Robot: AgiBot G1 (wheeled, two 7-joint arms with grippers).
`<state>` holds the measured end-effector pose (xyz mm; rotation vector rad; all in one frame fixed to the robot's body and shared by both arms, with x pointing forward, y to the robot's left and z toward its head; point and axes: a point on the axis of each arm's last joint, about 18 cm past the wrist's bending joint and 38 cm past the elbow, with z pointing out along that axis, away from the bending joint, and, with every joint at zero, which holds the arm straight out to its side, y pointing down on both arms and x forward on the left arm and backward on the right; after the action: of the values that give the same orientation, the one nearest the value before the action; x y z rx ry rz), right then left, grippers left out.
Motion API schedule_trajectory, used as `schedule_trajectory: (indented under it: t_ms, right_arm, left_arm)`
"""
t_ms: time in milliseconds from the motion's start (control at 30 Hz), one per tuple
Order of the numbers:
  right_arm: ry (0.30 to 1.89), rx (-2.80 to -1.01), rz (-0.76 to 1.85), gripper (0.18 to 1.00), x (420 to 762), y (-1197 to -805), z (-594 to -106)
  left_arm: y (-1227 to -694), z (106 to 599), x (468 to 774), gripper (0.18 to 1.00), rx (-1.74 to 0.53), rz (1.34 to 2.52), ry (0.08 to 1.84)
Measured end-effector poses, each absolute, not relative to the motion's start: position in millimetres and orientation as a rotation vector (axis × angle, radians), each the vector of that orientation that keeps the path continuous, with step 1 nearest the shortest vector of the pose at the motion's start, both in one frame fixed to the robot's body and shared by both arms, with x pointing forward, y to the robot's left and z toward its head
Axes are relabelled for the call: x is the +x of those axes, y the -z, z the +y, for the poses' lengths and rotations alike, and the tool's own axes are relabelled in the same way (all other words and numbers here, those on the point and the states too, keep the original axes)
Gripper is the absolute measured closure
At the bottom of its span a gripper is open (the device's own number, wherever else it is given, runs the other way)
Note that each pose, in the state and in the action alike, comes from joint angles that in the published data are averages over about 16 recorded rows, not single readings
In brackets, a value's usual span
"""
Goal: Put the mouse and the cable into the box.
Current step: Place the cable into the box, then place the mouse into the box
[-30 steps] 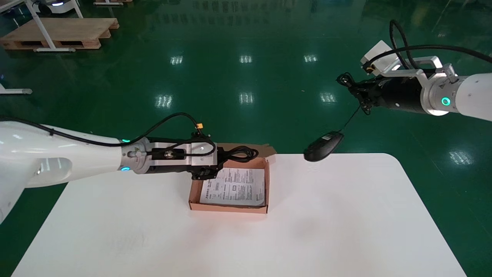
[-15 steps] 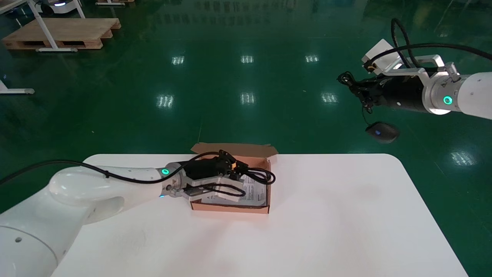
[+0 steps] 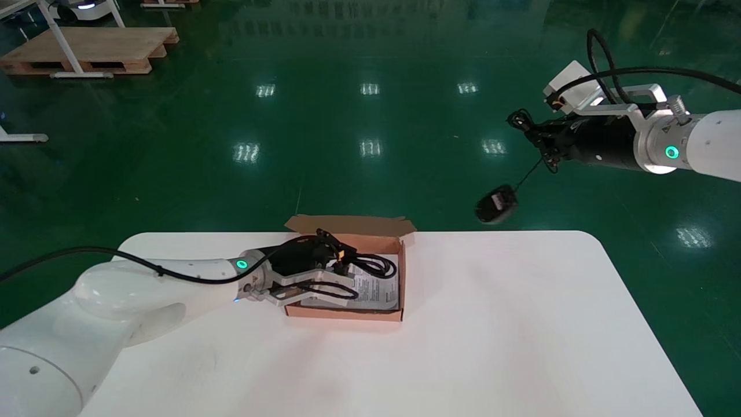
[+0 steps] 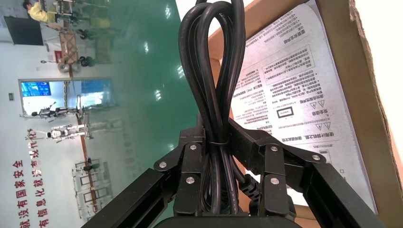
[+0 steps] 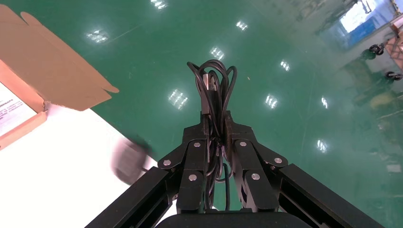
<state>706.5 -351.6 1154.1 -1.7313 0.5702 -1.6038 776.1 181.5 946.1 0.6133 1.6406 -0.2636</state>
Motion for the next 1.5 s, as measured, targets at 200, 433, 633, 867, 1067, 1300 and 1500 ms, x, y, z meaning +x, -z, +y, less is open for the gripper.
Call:
schedule_trajectory:
  t_ms: [200,433,633,867,1067,1300,1500]
  right_arm:
    - [1.603,-1.731,0.57,0.948,706.5,-1154.1,-351.6]
    - [1.603,-1.731,0.571,0.949,706.5,-1154.1,-351.6]
    - [1.603,-1.731,0.57,0.949,706.6,-1154.0,-351.6]
    - [1.603,-1.731,0.57,0.949,706.6,-1153.9,-351.6]
    - [1.604,-1.731,0.57,0.949,706.6,-1153.9,-351.6]
    - [1.604,-1.731,0.57,0.949,706.6,-1153.9,-351.6]
    - [1.604,-1.731,0.57,0.949,706.6,-1153.9,-351.6]
  left_arm:
    - [-944.8,181.9,776.6,0.934,0.608,1.643,0.264]
    - [-944.6,182.2,776.7,0.906,0.606,1.643,0.264]
    - [-945.5,182.4,776.7,0.85,0.607,1.642,0.262]
    - [-946.0,182.6,776.7,0.741,0.609,1.641,0.26]
    - [-946.4,182.7,776.7,0.613,0.609,1.64,0.259]
    - [-946.7,182.8,776.6,0.455,0.61,1.64,0.259]
    - [-947.0,182.8,776.6,0.336,0.61,1.639,0.258]
